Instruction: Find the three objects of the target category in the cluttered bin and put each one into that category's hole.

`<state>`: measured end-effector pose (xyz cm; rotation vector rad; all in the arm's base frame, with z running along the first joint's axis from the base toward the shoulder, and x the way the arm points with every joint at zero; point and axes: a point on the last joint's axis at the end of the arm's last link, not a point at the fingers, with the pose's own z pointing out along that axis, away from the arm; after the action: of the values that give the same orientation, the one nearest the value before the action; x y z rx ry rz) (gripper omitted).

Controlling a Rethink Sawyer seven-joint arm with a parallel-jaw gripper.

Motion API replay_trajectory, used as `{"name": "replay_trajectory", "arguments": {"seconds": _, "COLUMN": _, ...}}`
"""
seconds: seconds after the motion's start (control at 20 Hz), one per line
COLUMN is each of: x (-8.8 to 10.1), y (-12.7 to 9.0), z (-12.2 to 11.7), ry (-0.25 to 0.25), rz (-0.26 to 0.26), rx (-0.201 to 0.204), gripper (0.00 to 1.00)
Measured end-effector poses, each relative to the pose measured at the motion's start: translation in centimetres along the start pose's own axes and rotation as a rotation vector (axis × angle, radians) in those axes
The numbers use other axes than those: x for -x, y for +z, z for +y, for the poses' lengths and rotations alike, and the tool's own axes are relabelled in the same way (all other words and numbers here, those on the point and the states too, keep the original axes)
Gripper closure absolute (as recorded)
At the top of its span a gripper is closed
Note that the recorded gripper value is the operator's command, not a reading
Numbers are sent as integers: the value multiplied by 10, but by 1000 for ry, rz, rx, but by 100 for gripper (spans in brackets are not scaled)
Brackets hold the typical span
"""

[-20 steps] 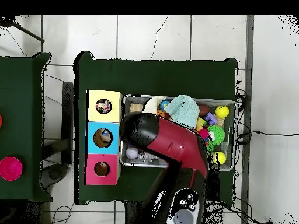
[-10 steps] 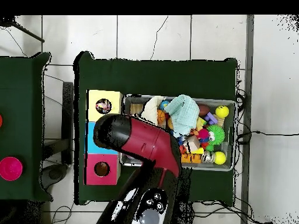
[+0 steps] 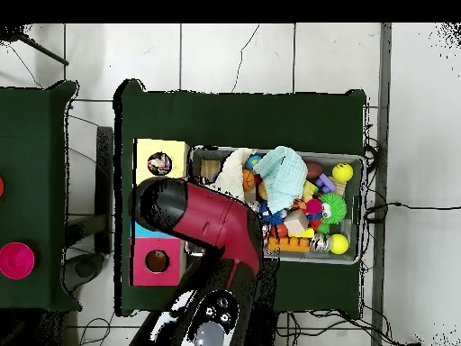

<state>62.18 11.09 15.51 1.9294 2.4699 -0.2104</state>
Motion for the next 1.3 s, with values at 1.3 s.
{"name": "replay_trajectory", "arguments": {"seconds": 1.3, "x": 22, "y": -99, "z": 67, "ry": 42, "rz": 92, "rx": -119, "gripper": 100}}
